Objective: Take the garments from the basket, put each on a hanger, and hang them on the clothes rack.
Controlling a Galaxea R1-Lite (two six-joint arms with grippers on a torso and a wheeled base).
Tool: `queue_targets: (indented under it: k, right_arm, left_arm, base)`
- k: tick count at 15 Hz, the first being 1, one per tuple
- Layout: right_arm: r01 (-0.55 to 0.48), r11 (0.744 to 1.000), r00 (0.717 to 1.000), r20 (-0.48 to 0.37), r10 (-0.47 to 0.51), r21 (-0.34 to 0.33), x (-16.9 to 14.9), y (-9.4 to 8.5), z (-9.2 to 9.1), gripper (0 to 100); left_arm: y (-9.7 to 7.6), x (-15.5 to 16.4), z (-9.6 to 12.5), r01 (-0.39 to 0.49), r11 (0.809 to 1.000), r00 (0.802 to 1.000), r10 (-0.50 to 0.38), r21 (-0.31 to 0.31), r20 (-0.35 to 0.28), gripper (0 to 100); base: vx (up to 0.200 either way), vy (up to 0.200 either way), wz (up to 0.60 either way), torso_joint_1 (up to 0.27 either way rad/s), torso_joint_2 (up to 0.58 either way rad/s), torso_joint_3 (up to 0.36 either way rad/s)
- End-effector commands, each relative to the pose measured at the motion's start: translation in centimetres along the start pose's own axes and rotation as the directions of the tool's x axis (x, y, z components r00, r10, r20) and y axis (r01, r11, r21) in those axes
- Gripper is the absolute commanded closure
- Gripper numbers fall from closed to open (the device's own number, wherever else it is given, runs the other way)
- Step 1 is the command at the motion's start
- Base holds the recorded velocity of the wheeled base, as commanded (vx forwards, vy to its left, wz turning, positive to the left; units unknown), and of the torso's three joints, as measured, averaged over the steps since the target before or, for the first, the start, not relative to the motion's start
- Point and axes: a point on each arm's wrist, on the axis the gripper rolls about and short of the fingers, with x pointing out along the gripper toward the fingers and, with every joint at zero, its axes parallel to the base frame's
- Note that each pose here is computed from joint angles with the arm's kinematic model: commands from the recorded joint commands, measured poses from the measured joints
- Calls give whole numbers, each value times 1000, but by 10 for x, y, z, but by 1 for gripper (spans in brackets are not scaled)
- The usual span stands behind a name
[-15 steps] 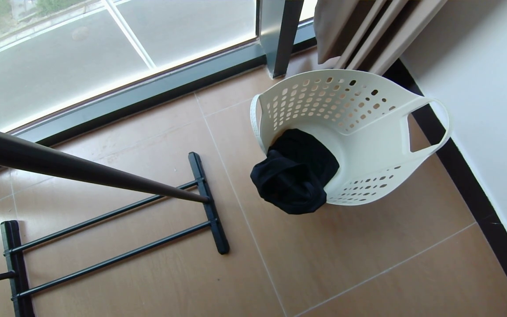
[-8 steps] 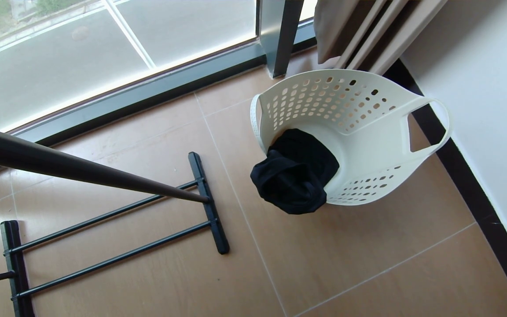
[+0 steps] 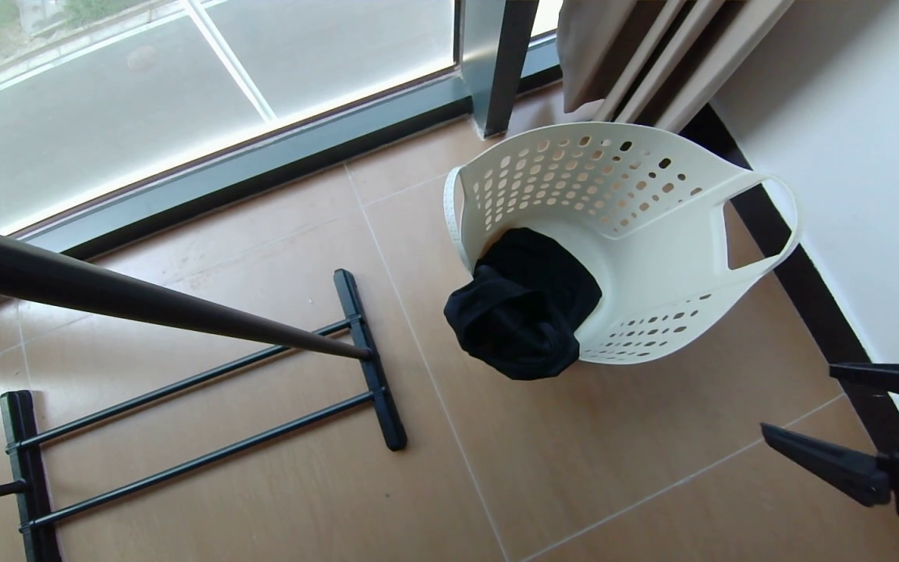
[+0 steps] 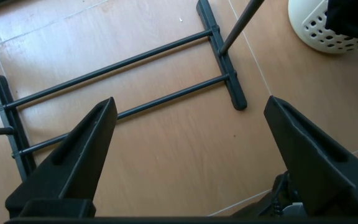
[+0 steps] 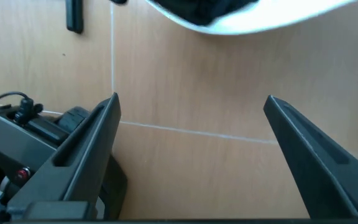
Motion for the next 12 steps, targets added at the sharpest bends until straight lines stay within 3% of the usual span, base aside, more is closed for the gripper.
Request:
queue_targets:
  k: [1, 5, 8, 12]
  right_arm:
    - [-86, 996, 992, -94, 83, -24, 60, 4, 29, 0]
    - [-117, 992, 991, -63, 114, -54, 116, 12, 52, 0]
    - [-88, 995, 996, -37, 86, -54, 158, 6, 78, 0]
    - [-33, 998, 999, -23, 32, -48, 207, -4, 97, 0]
  left_arm:
    - [0, 0, 0, -1, 1000, 1000, 1, 0, -1, 0]
    - [0, 0, 0, -1, 1000, 1000, 1, 0, -1, 0]
    - [0, 0, 0, -1, 1000, 1000, 1, 0, -1, 0]
    - [0, 0, 0, -1, 1000, 1000, 1, 0, -1, 0]
  base:
    - [0, 0, 0, 0, 0, 0]
    - [0, 0, 0, 0, 0, 0]
    - [0, 0, 0, 0, 0, 0]
    - [0, 0, 0, 0, 0, 0]
